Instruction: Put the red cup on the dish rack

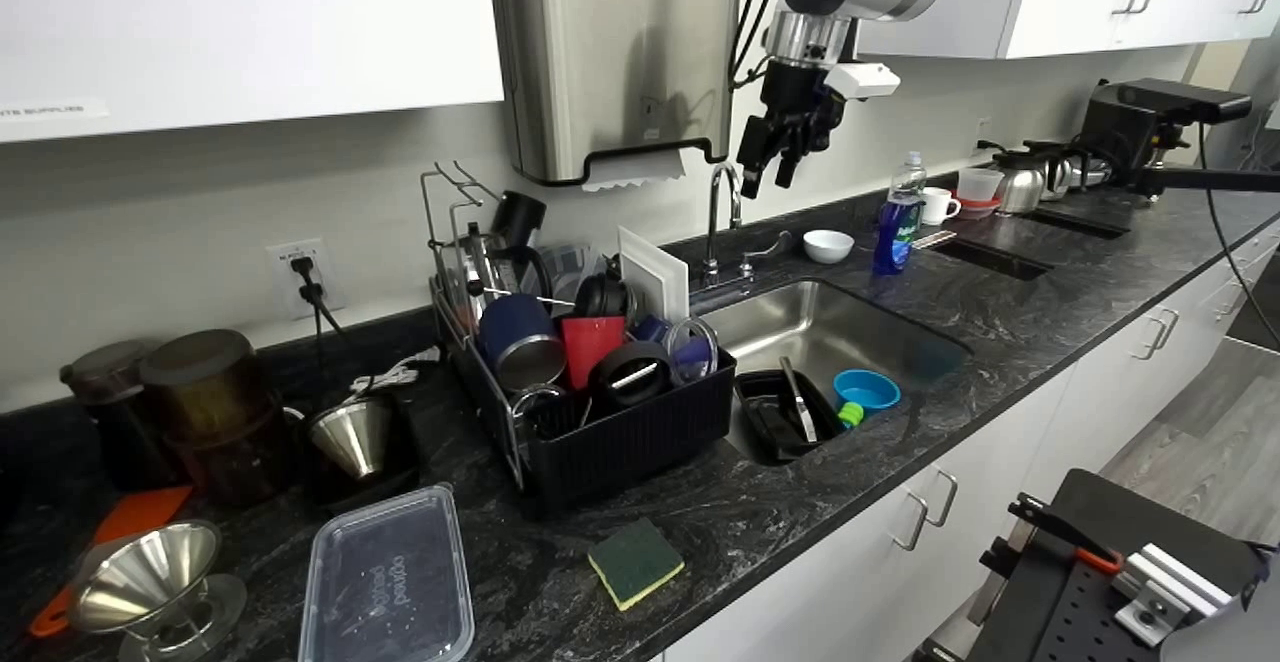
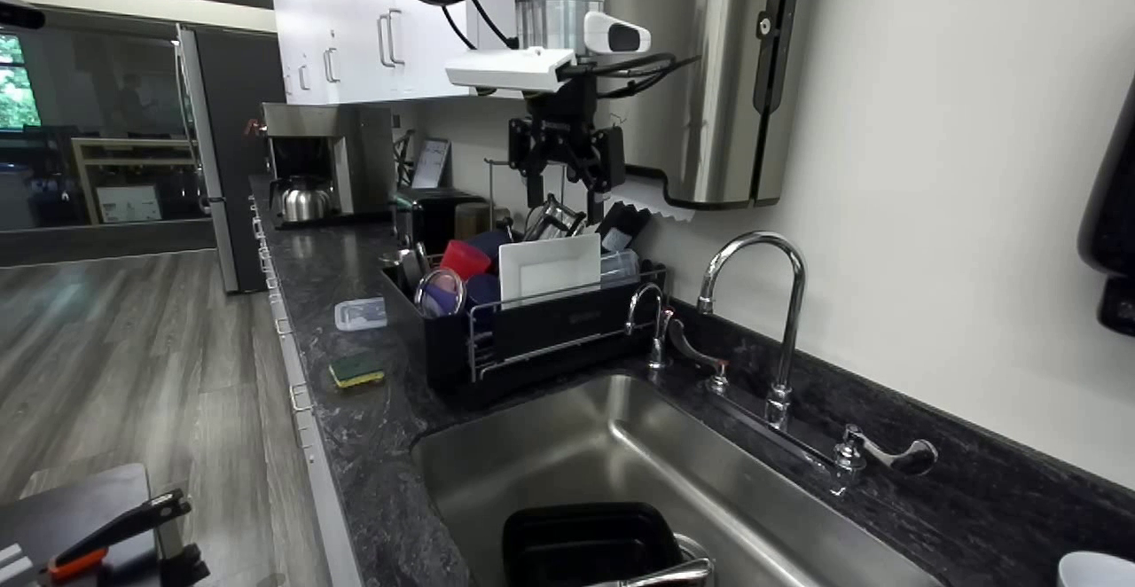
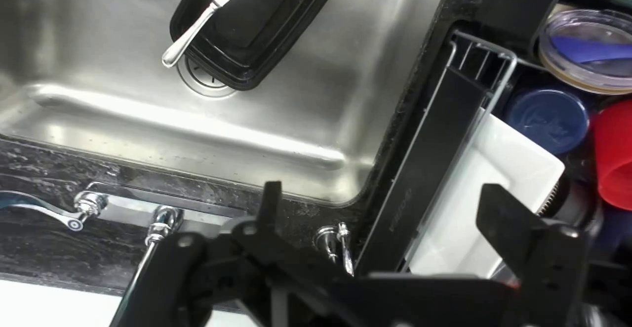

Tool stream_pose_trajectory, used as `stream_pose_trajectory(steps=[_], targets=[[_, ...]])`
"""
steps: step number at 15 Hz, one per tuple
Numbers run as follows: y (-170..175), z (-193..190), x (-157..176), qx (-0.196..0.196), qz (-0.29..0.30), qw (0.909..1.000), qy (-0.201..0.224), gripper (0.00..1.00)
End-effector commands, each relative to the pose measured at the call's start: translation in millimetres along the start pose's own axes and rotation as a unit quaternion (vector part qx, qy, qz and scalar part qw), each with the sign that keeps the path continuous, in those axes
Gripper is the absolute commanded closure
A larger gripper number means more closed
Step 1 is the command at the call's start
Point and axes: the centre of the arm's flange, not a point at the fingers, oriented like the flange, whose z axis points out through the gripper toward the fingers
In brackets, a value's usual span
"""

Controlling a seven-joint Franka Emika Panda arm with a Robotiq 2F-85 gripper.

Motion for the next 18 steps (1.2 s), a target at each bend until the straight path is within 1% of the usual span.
stream_pose_trajectory(steps=[1, 6, 9, 14, 18], targets=[[12, 3, -18, -0.010, 0.034, 0.9993, -0.010, 0.00], [32, 20, -46, -0.021, 0.066, 0.9971, -0.034, 0.00], [38, 29, -62, -0.022, 0.071, 0.9964, -0.042, 0.00], [37, 37, -86, -0.023, 0.070, 0.9960, -0.051, 0.00], [32, 38, -97, -0.019, 0.071, 0.9965, -0.039, 0.00]])
